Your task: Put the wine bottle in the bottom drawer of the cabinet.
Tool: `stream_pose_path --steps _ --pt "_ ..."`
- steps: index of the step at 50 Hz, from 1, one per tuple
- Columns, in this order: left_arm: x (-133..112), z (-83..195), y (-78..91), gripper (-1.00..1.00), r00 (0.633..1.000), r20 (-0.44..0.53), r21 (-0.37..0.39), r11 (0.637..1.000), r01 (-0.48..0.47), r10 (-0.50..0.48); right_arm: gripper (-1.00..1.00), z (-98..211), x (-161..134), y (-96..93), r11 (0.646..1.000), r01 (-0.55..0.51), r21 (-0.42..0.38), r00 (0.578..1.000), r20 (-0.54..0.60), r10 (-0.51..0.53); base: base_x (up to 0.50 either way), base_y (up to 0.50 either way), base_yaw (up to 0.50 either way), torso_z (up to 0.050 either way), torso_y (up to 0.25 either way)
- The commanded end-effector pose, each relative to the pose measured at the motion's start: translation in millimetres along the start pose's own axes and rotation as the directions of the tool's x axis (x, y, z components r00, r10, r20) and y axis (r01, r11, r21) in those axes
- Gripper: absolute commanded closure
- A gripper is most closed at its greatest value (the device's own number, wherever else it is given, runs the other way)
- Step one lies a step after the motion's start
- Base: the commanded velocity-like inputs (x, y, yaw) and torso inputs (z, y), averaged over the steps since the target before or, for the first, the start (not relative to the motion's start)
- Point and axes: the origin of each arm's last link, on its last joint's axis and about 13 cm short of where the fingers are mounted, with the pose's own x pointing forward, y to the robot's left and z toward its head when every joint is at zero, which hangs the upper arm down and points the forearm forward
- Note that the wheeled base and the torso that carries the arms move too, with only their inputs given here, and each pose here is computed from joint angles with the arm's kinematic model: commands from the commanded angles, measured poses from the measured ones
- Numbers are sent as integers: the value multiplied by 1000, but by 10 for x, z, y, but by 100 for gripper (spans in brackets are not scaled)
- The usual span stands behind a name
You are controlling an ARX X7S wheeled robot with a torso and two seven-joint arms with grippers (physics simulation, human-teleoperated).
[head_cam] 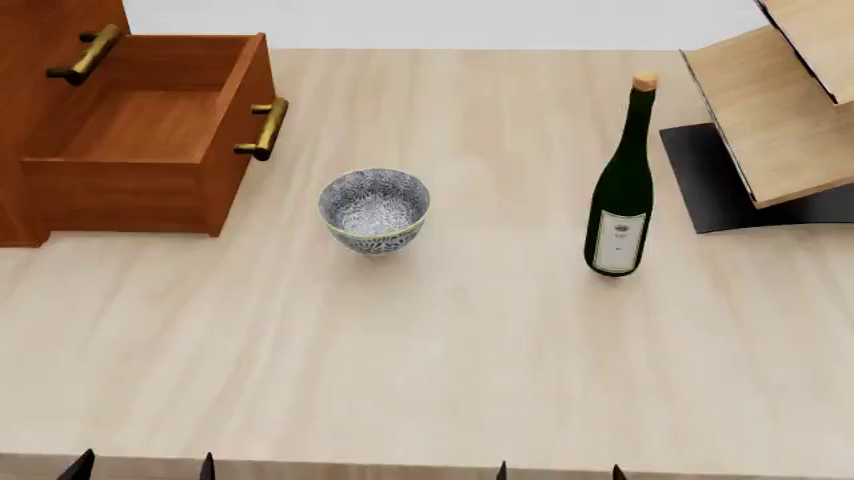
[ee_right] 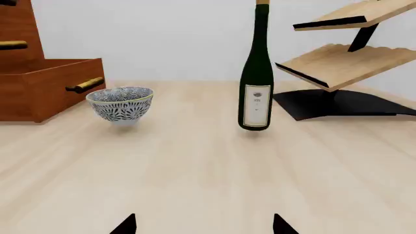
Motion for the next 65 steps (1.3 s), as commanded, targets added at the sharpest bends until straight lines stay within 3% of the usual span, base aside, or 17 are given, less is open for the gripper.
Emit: stream_pose_path --steps 1,11,21,28,37,43,44,52,64,65 --pt "0 0 3 -100 1000 0 10 1000 0 0 -100 0 0 1 1000 0 -9 1000 0 0 0 0 0 0 0" --pt "-26 67 -2 -100 1000 -1 28 999 -22 22 -100 4 35 26 1000 -3 -22 1000 -21 3 0 0 0 0 0" --pt "-45 160 1 -100 999 19 39 998 -40 39 -100 92 26 27 1000 6 -26 1000 -9 -7 0 0 0 48 54" --pt "-40 -5 -7 -100 999 13 33 998 -47 46 -100 145 16 16 999 15 -29 1000 -12 -15 0 0 0 50 59" --pt "-37 222 -6 -100 998 16 43 997 -58 57 -100 156 15 10 1000 16 -24 1000 -22 -16 0 0 0 50 60" --pt "-44 45 8 -100 998 15 43 997 -63 63 -100 185 28 14 1000 10 -18 1000 -19 -10 0 0 0 50 59" --pt "-29 188 14 -100 998 13 44 997 -64 63 -100 201 30 14 1000 10 -18 1000 -18 -10 0 0 0 50 57" --pt "2 255 50 -100 997 22 64 995 -78 77 -100 381 80 17 1000 -1 -25 1000 -10 1 0 0 0 32 37" --pt "97 726 101 -100 994 68 121 988 -95 87 -100 815 164 3 998 0 -66 999 47 3 0 0 0 0 0" --pt "145 951 119 -100 992 87 131 986 -106 95 -100 978 213 -9 997 2 -75 998 64 2 0 0 0 0 0"
